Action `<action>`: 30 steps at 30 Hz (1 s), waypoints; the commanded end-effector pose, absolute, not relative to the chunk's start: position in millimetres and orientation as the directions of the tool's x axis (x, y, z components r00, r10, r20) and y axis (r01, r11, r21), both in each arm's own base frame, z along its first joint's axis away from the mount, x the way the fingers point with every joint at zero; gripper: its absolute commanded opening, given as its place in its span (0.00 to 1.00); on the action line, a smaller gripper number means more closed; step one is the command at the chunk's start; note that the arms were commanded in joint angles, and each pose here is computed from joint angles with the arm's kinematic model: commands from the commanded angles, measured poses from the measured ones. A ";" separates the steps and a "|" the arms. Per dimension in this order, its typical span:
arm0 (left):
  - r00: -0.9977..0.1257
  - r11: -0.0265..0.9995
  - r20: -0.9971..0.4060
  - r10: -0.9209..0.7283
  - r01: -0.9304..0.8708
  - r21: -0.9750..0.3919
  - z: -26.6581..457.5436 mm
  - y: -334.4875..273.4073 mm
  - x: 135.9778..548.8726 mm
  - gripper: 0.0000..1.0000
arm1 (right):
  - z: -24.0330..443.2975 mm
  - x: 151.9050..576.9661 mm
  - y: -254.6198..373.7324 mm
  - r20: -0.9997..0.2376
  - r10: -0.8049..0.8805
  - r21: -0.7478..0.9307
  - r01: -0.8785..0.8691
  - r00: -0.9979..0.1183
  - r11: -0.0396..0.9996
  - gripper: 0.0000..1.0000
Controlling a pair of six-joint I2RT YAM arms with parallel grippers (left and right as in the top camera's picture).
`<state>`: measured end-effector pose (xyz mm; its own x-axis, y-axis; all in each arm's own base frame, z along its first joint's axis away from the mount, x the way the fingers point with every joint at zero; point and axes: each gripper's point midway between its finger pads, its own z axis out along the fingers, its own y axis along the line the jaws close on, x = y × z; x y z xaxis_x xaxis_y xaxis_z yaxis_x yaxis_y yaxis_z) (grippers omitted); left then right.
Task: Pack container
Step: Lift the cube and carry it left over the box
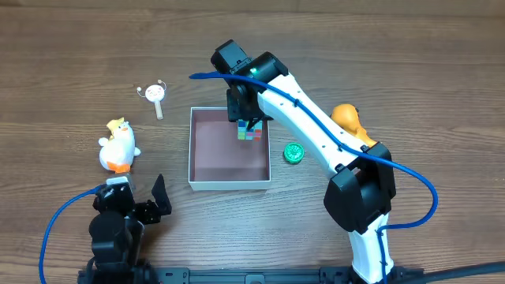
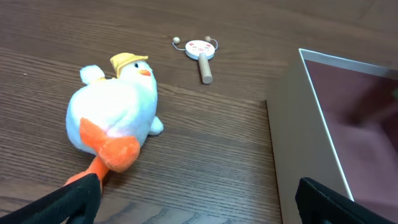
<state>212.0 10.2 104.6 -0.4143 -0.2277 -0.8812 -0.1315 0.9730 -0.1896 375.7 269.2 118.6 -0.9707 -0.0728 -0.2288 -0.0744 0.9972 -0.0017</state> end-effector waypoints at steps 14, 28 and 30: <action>-0.419 0.977 -0.883 -0.209 -0.134 -0.168 102.9 12.4 212.0 1.00 | 94.8 370.1 262.5 -0.239 -0.066 -0.018 -0.064 -0.969 0.998 0.33; -0.419 0.977 -0.883 -0.209 -0.134 -0.168 102.9 12.4 212.0 1.00 | 94.1 377.3 268.3 -0.270 -0.064 0.003 -0.067 -0.961 0.998 0.44; -0.419 0.977 -0.883 -0.209 -0.134 -0.168 102.9 12.4 212.0 1.00 | 94.0 376.8 267.8 -0.267 -0.064 0.001 -0.067 -0.961 0.998 0.47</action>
<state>212.0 10.2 104.5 -0.4150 -0.2278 -0.8809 -0.1317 0.9730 -0.1896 377.0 267.9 78.5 -0.9697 -0.0658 -0.2354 -0.0656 0.9978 -0.0086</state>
